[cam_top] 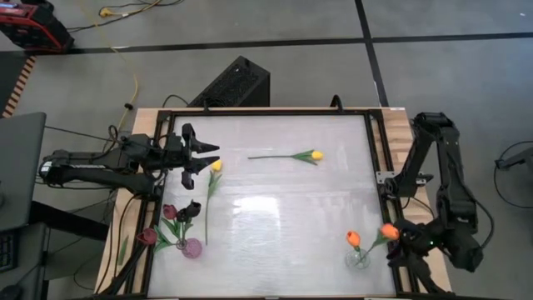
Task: Sort flowers into vase by color
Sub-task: Put the orange flower into the transparent flower vase
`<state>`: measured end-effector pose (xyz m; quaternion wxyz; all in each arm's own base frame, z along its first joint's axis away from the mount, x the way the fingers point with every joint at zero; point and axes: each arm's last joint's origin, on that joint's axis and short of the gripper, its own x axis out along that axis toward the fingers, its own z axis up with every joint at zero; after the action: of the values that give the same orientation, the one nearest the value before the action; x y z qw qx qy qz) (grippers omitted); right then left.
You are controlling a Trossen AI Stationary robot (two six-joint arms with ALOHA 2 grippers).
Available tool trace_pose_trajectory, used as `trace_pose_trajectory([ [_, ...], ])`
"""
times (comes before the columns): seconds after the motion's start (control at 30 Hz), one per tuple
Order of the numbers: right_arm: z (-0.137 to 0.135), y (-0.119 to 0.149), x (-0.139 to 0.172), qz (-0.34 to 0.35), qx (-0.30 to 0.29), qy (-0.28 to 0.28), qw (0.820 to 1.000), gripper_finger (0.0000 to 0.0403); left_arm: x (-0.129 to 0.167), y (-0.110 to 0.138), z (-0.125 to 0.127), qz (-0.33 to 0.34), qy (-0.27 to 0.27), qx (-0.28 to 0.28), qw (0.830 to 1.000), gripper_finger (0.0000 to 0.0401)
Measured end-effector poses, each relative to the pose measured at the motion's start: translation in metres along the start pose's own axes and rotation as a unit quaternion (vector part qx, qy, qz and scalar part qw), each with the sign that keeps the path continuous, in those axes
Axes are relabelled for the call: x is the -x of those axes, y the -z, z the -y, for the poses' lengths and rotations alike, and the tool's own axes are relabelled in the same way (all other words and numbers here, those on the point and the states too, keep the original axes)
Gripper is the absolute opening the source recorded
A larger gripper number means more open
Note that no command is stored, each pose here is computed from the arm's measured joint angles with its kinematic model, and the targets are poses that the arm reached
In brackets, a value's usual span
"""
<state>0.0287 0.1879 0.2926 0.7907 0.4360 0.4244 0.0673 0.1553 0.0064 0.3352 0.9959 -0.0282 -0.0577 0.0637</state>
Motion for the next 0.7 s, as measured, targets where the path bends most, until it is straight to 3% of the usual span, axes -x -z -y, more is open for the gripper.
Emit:
trace_pose_trajectory([
  [0.23,0.007,-0.020,0.021,0.001,0.017,-0.013,1.000,0.0137,0.000,0.000,0.001,-0.001,0.015,0.010,1.000,0.0129],
  [0.43,0.019,-0.041,0.031,0.028,0.016,0.011,0.999,0.0113,0.000,0.000,0.001,-0.004,0.026,0.008,1.000,0.0129],
  [0.6,0.024,-0.061,0.034,0.073,0.034,0.027,0.996,0.0106,0.000,0.001,0.001,-0.010,0.026,-0.002,1.000,0.0129],
  [0.7,0.023,-0.072,0.041,0.062,0.033,0.020,0.997,0.0106,0.000,0.001,0.001,-0.010,0.021,-0.005,1.000,0.0129],
])
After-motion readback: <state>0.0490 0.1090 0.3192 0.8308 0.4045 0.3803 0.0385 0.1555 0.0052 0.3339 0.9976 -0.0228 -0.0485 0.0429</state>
